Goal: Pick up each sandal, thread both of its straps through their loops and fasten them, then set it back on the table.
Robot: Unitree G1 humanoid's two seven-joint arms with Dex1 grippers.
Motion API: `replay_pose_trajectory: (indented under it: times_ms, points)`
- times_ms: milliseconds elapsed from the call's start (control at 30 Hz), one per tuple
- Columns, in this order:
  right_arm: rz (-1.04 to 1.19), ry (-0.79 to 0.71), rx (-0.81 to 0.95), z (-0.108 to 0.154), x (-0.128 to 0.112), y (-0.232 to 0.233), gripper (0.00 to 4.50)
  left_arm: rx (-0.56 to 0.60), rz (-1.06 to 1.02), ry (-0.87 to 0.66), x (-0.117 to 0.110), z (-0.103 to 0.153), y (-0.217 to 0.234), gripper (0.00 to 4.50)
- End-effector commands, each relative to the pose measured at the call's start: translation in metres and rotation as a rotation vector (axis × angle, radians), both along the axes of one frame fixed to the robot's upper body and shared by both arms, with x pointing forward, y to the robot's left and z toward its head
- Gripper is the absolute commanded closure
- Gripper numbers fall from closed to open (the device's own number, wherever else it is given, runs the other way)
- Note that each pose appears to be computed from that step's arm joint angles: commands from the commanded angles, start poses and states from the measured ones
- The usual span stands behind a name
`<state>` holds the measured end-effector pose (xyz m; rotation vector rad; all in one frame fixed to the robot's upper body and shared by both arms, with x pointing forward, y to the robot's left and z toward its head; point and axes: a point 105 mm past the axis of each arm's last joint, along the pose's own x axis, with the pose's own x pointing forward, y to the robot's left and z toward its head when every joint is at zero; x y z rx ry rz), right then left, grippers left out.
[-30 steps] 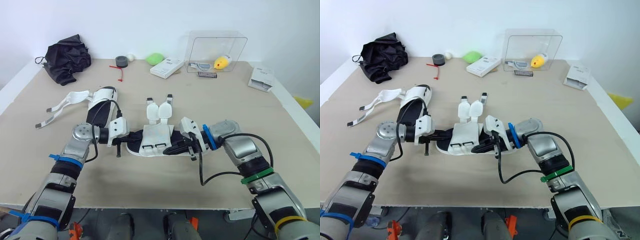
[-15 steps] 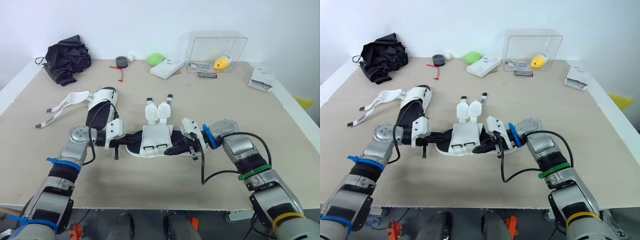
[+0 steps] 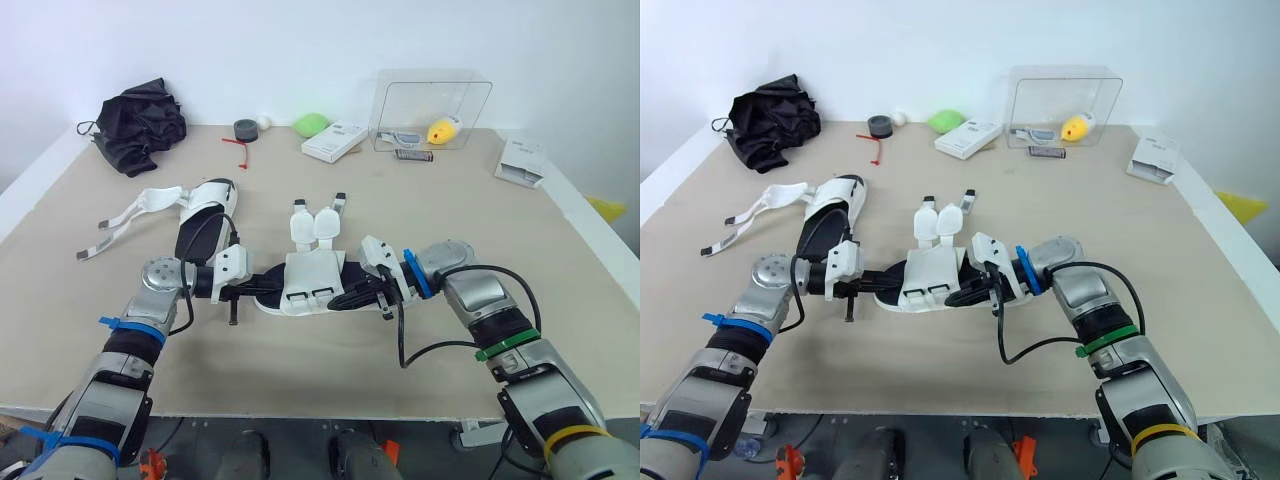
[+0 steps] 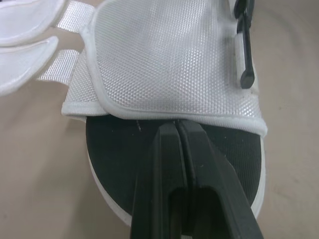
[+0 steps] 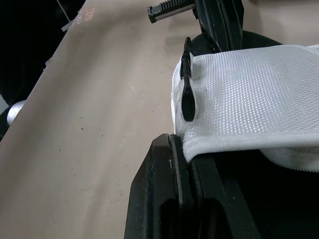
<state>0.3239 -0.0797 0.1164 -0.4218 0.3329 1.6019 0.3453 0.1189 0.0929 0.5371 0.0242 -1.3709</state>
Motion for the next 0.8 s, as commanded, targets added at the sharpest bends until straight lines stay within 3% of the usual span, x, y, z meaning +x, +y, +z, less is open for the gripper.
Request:
replay_pose_trajectory:
  times_ms: [33, 233, 367, 433, 567, 700, 800]
  points:
    - [-0.014, 0.009, -0.016, 0.000, -0.003, -0.009, 4.50, 0.238, 0.042, 0.195, -0.019, -0.067, 0.028, 4.42]
    - [-0.048, 0.012, -0.006, 0.003, -0.001, -0.018, 4.50, 0.221, 0.028, 0.201, -0.020, -0.067, 0.022, 4.42]
    - [-0.045, 0.019, -0.035, 0.007, -0.005, -0.032, 3.01, 0.183, 0.025, 0.212, -0.019, -0.063, 0.017, 4.50]
    - [-0.062, 0.011, -0.043, 0.013, -0.004, -0.041, 1.89, 0.181, 0.026, 0.209, -0.019, -0.062, 0.017, 4.50]
    - [-0.124, -0.002, -0.026, 0.030, 0.001, -0.059, 0.21, 0.153, 0.035, 0.215, -0.017, -0.059, 0.015, 4.50]
    - [-0.242, 0.015, 0.176, 0.084, 0.017, -0.063, 0.09, 0.124, 0.037, 0.223, -0.018, -0.058, 0.011, 4.50]
    - [-0.356, 0.074, 0.284, 0.100, 0.034, -0.054, 0.09, 0.107, 0.033, 0.232, -0.018, -0.057, 0.009, 4.50]
